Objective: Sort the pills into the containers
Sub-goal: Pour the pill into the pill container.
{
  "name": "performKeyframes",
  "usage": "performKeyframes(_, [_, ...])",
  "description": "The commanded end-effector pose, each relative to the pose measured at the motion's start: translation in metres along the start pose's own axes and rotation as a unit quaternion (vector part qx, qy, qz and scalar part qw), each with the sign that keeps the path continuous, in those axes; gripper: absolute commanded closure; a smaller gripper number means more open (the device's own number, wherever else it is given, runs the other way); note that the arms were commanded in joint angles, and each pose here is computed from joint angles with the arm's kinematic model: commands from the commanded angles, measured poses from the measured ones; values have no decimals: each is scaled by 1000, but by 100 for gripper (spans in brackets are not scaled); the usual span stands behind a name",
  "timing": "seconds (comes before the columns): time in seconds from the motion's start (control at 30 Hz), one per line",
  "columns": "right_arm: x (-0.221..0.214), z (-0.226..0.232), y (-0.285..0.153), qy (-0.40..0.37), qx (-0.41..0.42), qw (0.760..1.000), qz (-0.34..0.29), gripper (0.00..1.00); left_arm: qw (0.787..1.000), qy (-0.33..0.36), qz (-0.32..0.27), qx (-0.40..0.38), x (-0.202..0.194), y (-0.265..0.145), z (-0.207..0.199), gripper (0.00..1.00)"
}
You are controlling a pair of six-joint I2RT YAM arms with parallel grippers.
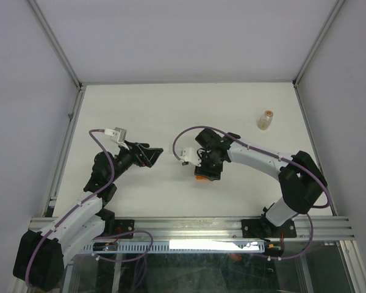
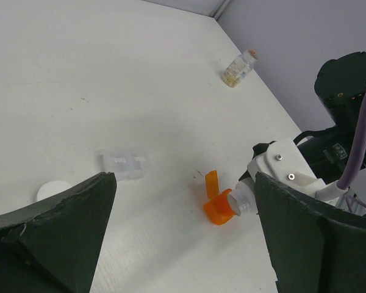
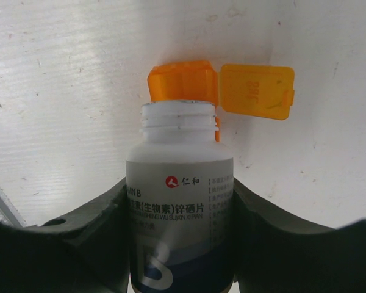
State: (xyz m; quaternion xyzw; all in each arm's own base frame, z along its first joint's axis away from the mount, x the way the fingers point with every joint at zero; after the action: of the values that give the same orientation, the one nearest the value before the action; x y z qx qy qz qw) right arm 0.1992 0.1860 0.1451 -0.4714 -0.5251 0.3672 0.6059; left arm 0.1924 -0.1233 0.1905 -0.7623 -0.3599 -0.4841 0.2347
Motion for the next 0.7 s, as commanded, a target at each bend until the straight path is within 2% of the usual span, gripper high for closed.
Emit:
performKeyframes(0.0, [9,-2,-12,9,8,1000,-14,100,999,24,-36,-21,19,3,-7,1])
performKeyframes(0.03, [12,2,-13,6,14,1000,-25,100,999,24,-37,-19,19,3,-6,1])
performKeyframes(0.1, [5,-7,-8,-7,-44,999,-30,100,999,24,-39,-20,19,2,-6,1])
performKeyframes(0.17, [8,-3,-13,14,9,1000,-12,100,999,24,-36,-21,19,3,-7,1])
performKeyframes(0.2, [13,2,-16,10,18,999,-24,100,999,24,-36,-20,19,3,-6,1])
performKeyframes(0.27, [5,-4,-8,-7,-39,999,-28,100,999,23,-38,-20,19,3,-6,1])
performKeyframes(0.37, [9,2,-13,16,23,1000,-13,100,999,24,-35,-20,19,3,-6,1])
performKeyframes(0.43, [4,-4,-8,-4,-34,999,-25,100,999,23,-38,-20,19,3,-6,1])
performKeyframes(0.47, [1,-7,-5,3,-34,999,-13,100,999,23,-36,-21,19,3,-6,1])
performKeyframes(0.53, [9,2,-13,17,21,1000,-12,100,999,24,-35,-20,19,3,-6,1])
performKeyframes(0.6, [5,-4,-8,-1,-36,999,-28,100,999,23,-38,-20,19,3,-6,1])
performKeyframes(0.63, [2,-7,-10,5,-37,999,-10,100,999,23,-37,-20,19,3,-6,1])
performKeyframes(0.67, [6,-3,-13,17,-5,1000,-3,100,999,24,-35,-21,19,3,-6,1])
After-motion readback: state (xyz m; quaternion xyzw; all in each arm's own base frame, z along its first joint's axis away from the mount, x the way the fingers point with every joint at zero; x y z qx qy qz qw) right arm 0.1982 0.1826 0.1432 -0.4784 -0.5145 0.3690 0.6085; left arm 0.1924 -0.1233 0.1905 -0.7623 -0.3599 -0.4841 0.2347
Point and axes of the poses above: each gripper's point midway between its finger pads, its own y axis out along the fingers, its own z axis along the line the jaws close on, x = y × z, the point moved 9 cm from there along -y, back along the fingers, and after that the axes turned 7 degrees about y, right-handed, at the moved point
